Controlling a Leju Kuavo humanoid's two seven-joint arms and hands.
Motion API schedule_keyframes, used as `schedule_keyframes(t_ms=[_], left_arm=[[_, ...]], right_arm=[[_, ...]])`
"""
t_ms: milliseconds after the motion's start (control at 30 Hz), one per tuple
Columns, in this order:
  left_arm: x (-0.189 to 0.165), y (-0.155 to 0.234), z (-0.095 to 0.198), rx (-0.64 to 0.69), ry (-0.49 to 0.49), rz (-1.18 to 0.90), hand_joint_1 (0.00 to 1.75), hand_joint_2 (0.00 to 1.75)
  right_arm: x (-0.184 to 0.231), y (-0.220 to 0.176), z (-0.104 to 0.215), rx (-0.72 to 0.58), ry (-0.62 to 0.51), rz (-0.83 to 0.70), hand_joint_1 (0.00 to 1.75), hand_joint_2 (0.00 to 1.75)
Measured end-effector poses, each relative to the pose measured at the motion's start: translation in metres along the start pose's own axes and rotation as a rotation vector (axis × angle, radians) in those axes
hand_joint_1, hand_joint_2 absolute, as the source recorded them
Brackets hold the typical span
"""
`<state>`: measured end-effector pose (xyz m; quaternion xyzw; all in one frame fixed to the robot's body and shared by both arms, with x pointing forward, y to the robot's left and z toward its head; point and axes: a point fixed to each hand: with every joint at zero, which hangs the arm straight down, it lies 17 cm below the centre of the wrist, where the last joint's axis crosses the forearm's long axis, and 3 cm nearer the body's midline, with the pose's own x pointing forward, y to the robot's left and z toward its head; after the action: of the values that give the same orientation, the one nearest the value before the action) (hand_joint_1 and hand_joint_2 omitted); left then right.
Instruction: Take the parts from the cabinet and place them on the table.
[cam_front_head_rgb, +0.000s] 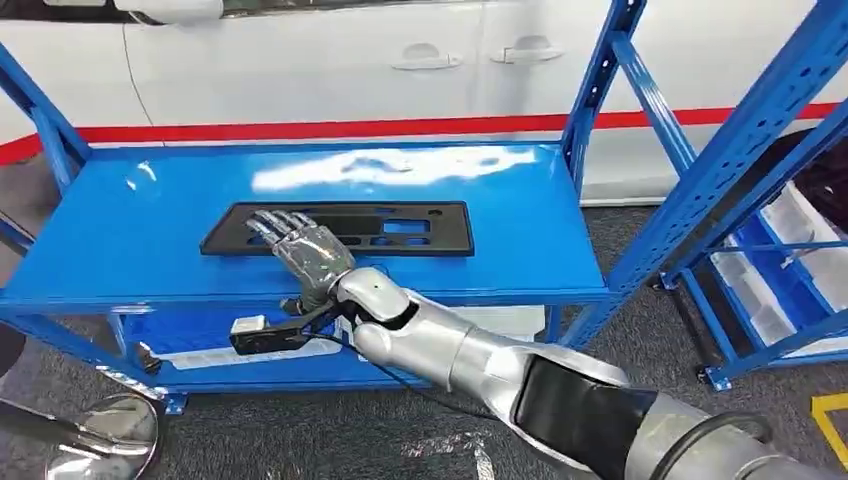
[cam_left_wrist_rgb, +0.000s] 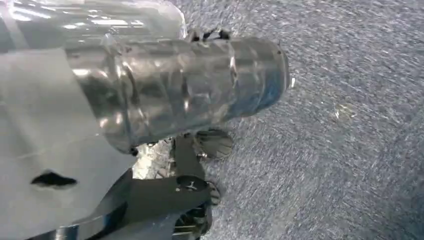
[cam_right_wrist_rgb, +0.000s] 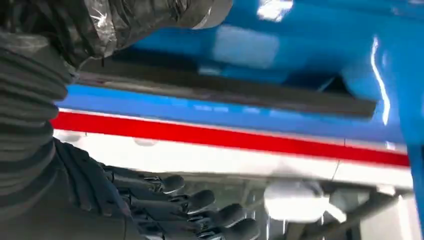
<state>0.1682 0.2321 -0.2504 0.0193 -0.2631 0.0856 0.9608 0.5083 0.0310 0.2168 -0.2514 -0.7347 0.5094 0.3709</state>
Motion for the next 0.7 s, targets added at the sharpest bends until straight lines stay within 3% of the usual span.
schedule_keyframes(t_ms=[300, 700], left_arm=[[0.006, -0.008, -0.001, -0.026, -0.006, -0.046, 0.0, 0.0], [0.004, -0.011, -0.001, -0.034, 0.003, -0.076, 0.0, 0.0]], right_arm=[[-0.03, 0.03, -0.012, 0.137, 0.092, 0.05, 0.0, 1.75], [-0.073, 0.018, -0.022, 0.178, 0.232, 0.133, 0.0, 1.75]])
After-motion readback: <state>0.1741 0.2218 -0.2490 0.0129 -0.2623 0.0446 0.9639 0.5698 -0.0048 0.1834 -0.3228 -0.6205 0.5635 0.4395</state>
